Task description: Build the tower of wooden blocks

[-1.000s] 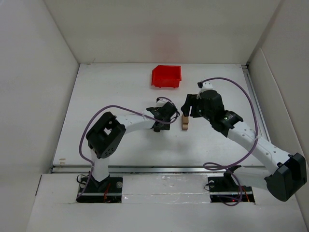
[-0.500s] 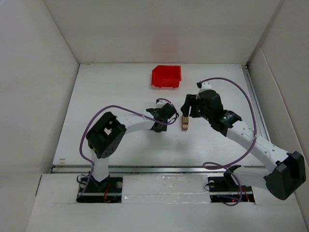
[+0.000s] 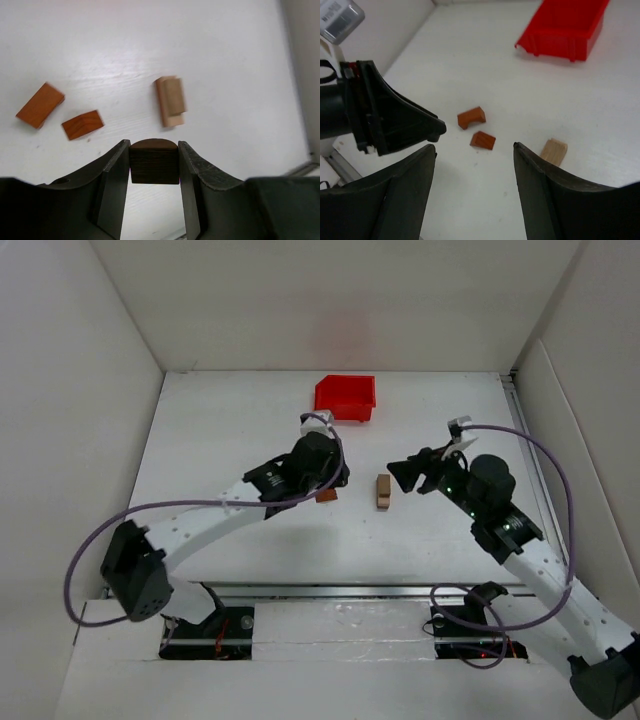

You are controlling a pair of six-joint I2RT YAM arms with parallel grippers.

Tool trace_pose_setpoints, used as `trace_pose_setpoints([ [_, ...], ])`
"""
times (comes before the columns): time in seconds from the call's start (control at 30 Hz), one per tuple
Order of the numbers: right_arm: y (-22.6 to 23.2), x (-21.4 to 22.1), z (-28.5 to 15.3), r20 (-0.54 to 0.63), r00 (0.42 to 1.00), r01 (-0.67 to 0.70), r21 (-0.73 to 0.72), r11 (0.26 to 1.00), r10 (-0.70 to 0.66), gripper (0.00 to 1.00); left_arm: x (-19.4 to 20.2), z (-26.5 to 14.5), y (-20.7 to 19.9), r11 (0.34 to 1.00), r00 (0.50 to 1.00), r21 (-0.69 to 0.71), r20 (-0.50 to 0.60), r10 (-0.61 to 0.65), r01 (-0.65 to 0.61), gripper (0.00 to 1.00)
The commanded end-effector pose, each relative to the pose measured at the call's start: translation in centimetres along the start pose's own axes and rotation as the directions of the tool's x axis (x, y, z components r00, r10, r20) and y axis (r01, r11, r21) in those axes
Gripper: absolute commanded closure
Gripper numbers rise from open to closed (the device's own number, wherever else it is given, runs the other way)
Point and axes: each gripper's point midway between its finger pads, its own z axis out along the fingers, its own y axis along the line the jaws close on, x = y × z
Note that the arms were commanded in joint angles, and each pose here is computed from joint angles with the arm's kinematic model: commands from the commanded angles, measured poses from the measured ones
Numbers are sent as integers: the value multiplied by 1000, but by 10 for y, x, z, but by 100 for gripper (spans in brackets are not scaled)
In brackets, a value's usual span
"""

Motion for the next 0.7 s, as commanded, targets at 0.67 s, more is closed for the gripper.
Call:
trace_pose_setpoints([
  [0.67, 127, -24, -60, 622, 733, 650, -523, 551, -275, 28, -71, -159, -91, 739, 924, 584, -49, -380, 335, 100],
])
